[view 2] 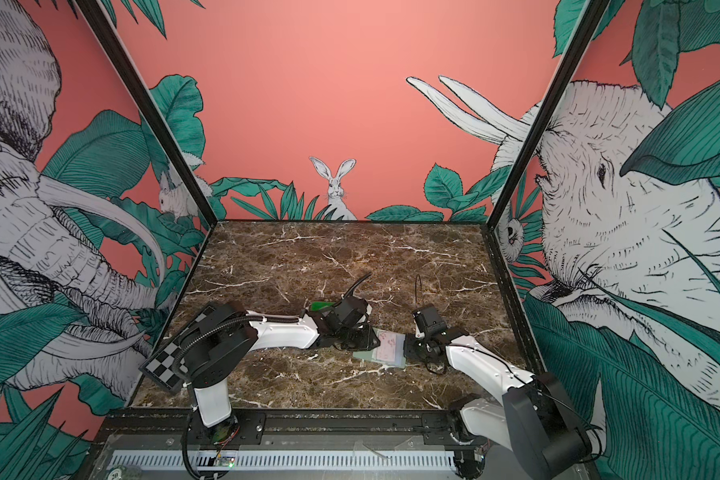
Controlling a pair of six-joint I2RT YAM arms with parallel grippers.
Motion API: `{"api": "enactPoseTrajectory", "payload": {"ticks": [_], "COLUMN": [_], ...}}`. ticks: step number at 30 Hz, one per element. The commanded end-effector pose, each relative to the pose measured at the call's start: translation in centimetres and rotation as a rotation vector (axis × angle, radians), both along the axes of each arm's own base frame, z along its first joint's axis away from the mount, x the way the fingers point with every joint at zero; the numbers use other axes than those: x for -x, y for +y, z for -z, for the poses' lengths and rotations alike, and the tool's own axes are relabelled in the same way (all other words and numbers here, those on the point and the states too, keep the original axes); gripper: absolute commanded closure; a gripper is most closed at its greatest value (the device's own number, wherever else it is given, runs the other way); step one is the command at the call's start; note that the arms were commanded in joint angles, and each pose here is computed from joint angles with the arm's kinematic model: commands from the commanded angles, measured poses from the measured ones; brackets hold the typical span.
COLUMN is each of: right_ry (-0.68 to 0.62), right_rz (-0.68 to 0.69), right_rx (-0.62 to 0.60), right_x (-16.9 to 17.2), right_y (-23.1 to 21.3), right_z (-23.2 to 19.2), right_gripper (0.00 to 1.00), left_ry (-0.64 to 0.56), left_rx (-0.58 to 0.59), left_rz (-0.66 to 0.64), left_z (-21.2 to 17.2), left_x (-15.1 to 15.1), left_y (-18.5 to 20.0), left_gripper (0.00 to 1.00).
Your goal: Put the credit cards into the card holder
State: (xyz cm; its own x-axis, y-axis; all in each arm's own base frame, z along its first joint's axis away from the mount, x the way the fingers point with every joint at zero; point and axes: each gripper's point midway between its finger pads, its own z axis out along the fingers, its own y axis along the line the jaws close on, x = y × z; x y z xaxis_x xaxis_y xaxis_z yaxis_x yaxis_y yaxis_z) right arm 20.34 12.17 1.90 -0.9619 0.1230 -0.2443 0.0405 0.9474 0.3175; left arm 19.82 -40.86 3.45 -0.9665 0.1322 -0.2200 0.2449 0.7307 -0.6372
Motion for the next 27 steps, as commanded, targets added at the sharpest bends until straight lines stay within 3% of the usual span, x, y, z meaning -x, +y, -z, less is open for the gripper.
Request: {"api": "enactPoseTrajectory", "payload": {"ticks": [1,17,27], "right_ry": [-0.018,0.067,0.067], "right_rz": [-0.016,-0.099,-0.104], "right_rx": [0.013,0.181,0.200], "right_x": [-0.7,0.6,0.7], "right_y": [0.0,-0.2,-0.1], "right_z": [-0.1,2.2,2.3], "right_gripper": [0.79,0.87,0.89], "left_ry": [0.002,0.037,0.018], "left_rx": [0.022,0.032,0.051], "left_rz": [-0.009,-0.023,0.027], "left_z": [-0.3,0.2,-1.0], "left_x": [-0.5,-0.6,-0.7], "left_y": [-0.5,-0.4,-1.4], "left_gripper": [0.71,0.70,0.70]}}
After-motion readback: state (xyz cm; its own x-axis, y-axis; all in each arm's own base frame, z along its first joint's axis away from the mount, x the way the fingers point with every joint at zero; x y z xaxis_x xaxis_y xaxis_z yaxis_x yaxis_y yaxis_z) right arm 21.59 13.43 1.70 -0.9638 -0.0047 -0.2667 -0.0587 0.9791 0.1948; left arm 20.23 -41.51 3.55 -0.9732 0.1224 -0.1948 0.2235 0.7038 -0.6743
